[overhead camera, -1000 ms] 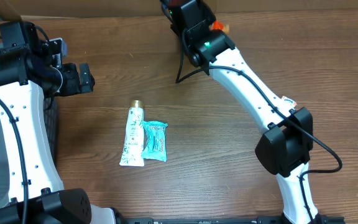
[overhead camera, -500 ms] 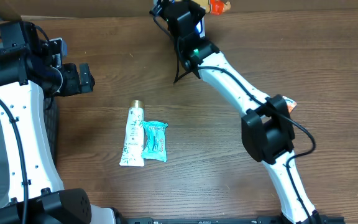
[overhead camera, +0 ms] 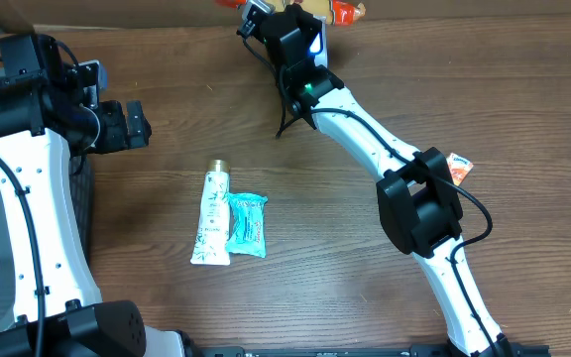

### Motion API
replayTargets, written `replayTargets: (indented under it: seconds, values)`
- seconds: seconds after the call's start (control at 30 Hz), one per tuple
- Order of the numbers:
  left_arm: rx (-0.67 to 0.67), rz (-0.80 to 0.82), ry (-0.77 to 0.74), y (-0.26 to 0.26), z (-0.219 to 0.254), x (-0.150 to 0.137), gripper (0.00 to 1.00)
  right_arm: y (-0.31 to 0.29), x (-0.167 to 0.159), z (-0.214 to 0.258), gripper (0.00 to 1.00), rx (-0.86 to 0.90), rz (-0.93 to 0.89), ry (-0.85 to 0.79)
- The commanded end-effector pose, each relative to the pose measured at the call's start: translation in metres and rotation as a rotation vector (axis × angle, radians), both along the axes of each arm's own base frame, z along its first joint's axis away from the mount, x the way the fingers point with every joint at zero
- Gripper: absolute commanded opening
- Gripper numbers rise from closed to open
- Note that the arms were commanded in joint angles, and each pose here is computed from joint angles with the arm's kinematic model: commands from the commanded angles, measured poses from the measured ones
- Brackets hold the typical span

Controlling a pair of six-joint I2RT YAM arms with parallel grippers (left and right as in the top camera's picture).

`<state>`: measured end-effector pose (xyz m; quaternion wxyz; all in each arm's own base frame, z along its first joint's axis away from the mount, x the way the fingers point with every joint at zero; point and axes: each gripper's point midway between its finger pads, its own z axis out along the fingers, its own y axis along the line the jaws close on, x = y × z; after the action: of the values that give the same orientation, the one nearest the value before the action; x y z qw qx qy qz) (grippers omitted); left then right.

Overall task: Scan the item barcode
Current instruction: 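Hold the spaghetti package barcode at the scanner window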

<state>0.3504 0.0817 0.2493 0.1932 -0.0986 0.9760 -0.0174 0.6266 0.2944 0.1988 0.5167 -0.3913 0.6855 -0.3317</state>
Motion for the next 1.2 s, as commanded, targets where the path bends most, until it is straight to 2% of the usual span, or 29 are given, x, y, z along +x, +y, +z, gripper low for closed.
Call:
replayTargets:
  seconds: [0.0, 0.13, 0.63, 1.17]
  values:
    - [0.011, -0.017, -0.02, 0.0, 0.006, 0.002, 1.0, 0.0, -0.001, 0.047, 0.04, 0.06, -0.005, -0.078]
    - [0.011, -0.017, -0.02, 0.0, 0.006, 0.002, 1.0, 0.002, -0.004, 0.031, 0.04, 0.027, 0.018, -0.015]
    - [0.011, -0.017, -0.02, 0.0, 0.006, 0.002, 1.0, 0.002, 0.0, 0.026, 0.04, -0.071, 0.04, -0.025]
    - [0.011, -0.017, -0.02, 0.0, 0.006, 0.002, 1.0, 0.003, 0.001, 0.024, 0.04, -0.09, 0.044, -0.026]
